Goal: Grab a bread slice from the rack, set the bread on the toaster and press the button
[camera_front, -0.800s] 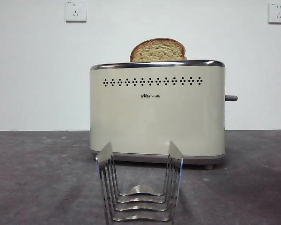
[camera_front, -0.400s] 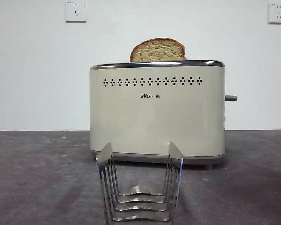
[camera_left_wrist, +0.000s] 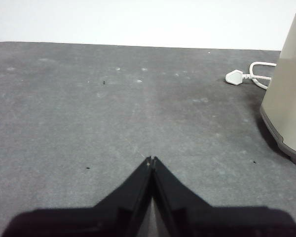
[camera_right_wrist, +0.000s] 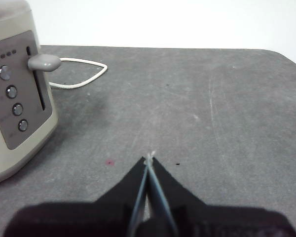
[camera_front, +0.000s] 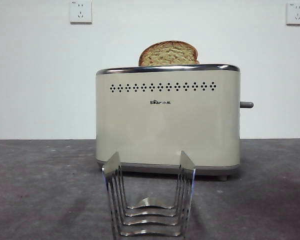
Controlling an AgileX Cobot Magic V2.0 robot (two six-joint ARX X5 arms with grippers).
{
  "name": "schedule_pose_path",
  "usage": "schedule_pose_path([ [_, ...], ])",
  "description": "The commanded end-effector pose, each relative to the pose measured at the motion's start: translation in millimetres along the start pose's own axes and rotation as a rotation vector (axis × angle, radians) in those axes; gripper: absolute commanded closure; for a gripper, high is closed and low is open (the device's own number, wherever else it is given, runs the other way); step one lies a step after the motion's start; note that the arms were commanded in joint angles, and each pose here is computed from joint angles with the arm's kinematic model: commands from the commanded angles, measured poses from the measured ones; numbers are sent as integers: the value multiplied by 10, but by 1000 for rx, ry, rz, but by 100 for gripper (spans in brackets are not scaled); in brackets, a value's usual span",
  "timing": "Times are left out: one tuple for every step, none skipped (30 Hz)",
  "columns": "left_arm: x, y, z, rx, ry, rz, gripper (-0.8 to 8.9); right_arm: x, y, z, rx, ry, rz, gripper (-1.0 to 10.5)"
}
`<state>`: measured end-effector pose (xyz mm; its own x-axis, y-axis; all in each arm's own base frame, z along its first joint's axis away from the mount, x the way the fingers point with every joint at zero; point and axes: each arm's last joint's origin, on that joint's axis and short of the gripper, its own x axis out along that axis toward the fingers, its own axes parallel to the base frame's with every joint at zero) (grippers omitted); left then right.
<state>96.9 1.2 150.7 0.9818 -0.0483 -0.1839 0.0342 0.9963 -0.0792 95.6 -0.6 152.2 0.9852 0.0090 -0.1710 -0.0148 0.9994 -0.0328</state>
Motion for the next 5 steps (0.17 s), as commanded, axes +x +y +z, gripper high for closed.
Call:
schedule_pose_path([
  [10,6,-26,-7,2,3,817,6,0,-21,10,6,-4,946],
  [10,6,-26,-7,2,3,817,6,0,-21,10,6,-4,946],
  [10,6,-26,-7,2,3,817,6,0,-21,10,6,-4,946],
  [10,5,-26,-7,2,3,817,6,0,-21,10,6,-4,946],
  [10,5,-26,-7,2,3,817,6,0,-21,10,5,-4,946],
])
